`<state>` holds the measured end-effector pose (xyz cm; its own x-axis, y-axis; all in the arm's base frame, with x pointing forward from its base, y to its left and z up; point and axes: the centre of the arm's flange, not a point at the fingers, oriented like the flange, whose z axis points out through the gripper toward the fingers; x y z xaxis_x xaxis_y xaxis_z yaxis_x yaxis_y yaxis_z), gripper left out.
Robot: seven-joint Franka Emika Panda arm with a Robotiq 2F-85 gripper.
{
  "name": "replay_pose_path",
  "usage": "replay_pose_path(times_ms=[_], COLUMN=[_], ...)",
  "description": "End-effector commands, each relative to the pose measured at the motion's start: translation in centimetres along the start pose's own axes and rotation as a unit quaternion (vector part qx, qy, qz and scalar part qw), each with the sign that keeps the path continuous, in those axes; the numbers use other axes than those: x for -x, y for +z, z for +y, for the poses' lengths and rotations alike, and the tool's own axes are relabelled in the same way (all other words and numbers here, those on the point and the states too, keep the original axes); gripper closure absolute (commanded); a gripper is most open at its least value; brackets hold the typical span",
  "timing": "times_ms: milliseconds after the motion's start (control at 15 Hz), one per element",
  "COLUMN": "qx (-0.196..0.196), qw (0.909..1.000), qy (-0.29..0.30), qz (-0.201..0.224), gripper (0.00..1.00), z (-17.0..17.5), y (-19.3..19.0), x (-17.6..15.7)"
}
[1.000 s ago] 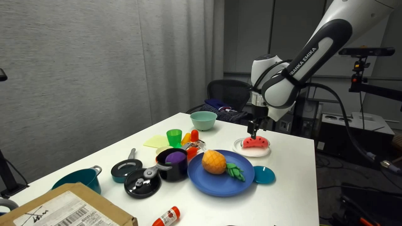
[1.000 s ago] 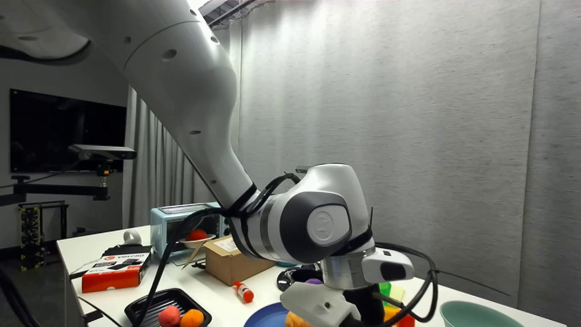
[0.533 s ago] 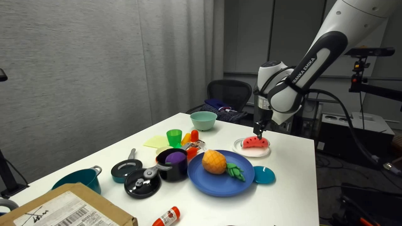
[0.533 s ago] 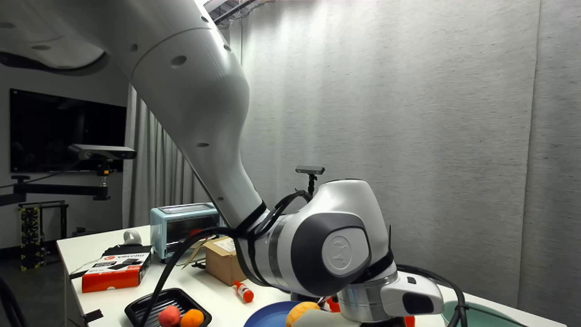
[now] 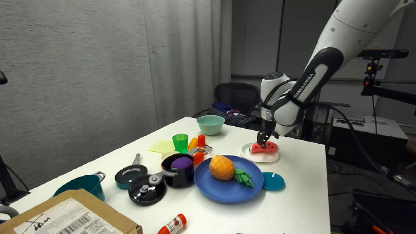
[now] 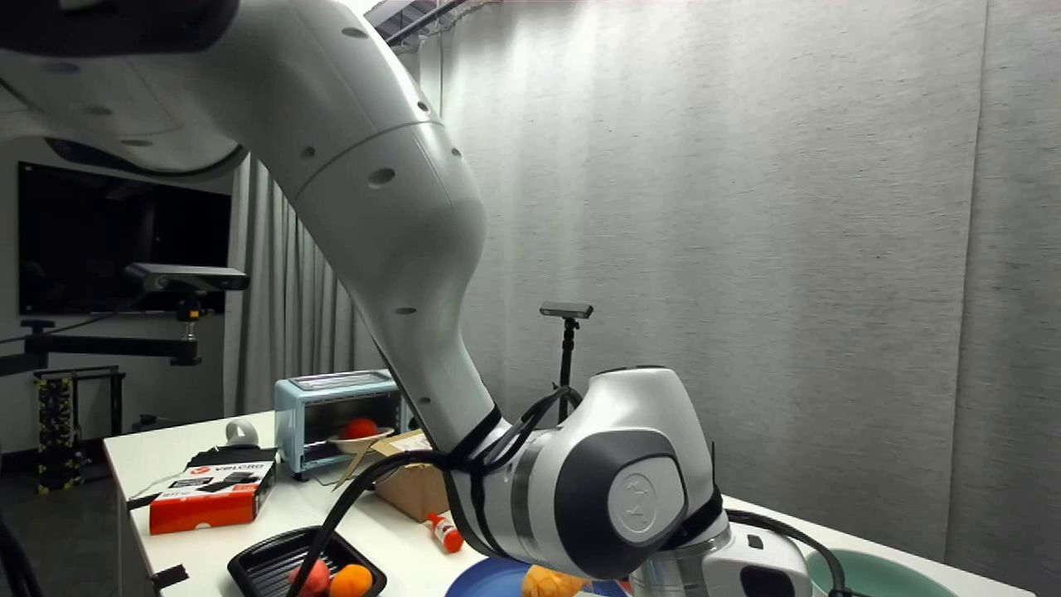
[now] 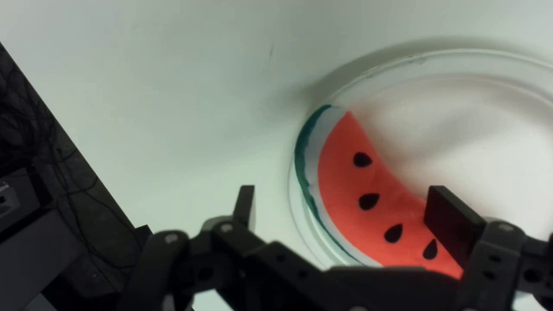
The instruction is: Put all the plush fruit toys on the plate
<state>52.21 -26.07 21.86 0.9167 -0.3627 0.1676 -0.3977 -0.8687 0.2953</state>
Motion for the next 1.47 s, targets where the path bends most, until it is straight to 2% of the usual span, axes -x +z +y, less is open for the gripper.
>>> replay_pose_path(times_ms=[0, 133, 200, 267, 333, 667, 933, 1200, 1333, 1400], qx=[0.011, 0.002, -0.003, -0.006, -0.007, -0.018, -0.031, -0.077, -0.128, -0.153], qw=[0.9993, 0.9992, 0.9991, 0.9988, 0.9985, 0.9981, 0.9972, 0.9894, 0.9792, 0.9747], qy=[-0.032, -0.039, -0.043, -0.049, -0.054, -0.057, -0.065, -0.106, -0.128, -0.135], qz=[0.014, 0.008, 0.004, 0.001, -0.002, -0.015, 0.020, 0.063, 0.091, 0.090], gripper=[0.00, 0.04, 0.20, 0.28, 0.31, 0.70, 0.98, 0.99, 0.97, 0.97], z=[0.2, -0.2, -0.5, -0.8, -1.1, -2.6, -3.1, -5.0, -7.4, -9.1], y=[0.5, 0.9, 1.2, 1.5, 1.9, 2.8, -1.3, -8.0, -11.5, -13.1], x=[-2.6, -3.2, -3.3, -3.2, -3.1, -2.8, -3.3, -3.4, -2.6, -2.0])
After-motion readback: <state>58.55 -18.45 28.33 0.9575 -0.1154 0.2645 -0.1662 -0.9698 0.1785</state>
